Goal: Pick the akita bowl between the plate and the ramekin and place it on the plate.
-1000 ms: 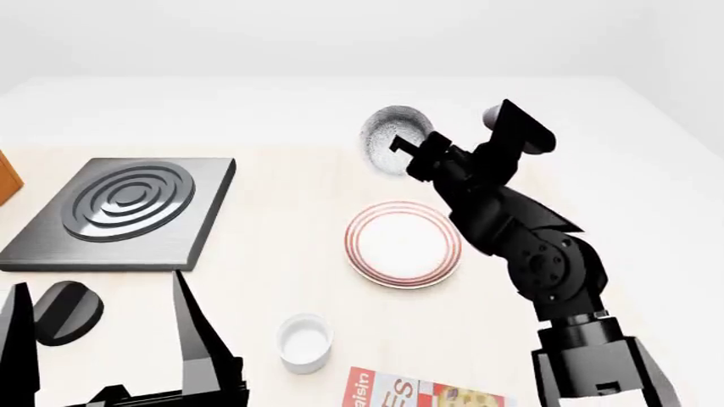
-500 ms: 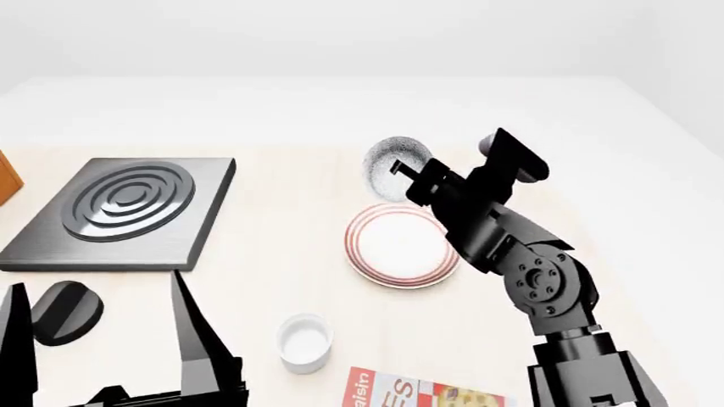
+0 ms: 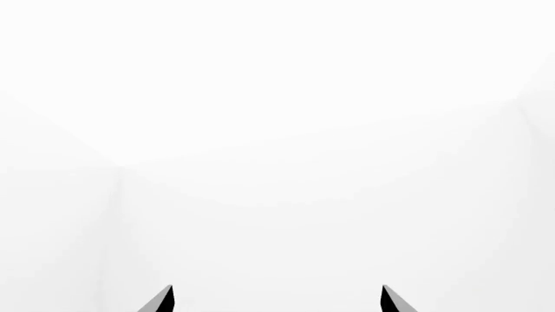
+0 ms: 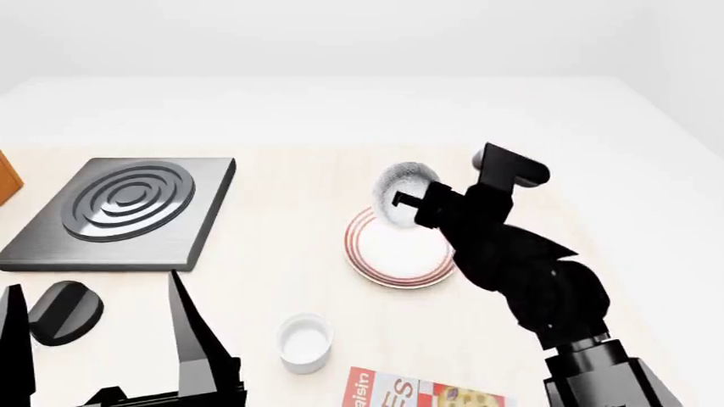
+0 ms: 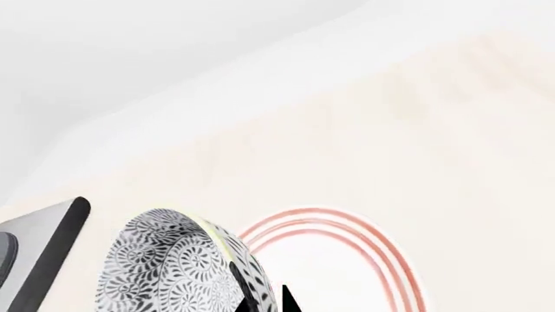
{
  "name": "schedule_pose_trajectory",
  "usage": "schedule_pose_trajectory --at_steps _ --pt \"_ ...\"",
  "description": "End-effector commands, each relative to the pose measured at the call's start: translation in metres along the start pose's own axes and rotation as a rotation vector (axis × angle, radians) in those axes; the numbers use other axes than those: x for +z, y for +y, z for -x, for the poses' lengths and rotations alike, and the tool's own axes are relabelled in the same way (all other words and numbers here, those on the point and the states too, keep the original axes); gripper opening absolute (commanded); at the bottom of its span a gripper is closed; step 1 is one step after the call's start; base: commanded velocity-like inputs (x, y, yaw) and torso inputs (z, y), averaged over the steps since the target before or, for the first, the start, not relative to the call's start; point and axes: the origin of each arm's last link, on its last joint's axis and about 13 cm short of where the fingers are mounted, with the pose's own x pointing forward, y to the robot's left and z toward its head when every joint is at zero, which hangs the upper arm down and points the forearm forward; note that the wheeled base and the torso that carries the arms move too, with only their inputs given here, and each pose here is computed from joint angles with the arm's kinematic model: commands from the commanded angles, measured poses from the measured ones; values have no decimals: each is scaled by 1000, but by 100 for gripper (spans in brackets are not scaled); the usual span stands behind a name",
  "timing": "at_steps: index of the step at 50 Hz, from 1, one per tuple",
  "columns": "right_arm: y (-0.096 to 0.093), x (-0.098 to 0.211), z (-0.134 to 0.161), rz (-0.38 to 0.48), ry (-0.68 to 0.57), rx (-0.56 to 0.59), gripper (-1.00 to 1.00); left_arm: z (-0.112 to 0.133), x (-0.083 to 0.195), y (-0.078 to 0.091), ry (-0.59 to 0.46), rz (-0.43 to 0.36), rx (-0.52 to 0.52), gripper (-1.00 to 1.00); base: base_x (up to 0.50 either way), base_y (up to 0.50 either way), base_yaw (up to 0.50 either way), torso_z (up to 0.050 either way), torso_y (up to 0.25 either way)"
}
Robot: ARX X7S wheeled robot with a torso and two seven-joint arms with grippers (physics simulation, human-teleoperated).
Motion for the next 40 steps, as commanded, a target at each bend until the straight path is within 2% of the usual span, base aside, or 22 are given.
schedule_pose_trajectory --at_steps 1,19,26,40 --pt "-3 -5 -1 86 -19 7 -100 -3 1 2 -17 -7 13 100 0 0 0 0 0" --pt "1 -20 -2 102 19 45 -100 -5 2 3 -21 -8 13 100 0 0 0 0 1" --pt "-5 -24 -6 96 25 26 -100 -4 1 3 -20 -8 14 100 0 0 0 0 0" --pt "-4 -14 -14 87 5 11 -100 -3 0 3 -17 -11 14 100 0 0 0 0 1"
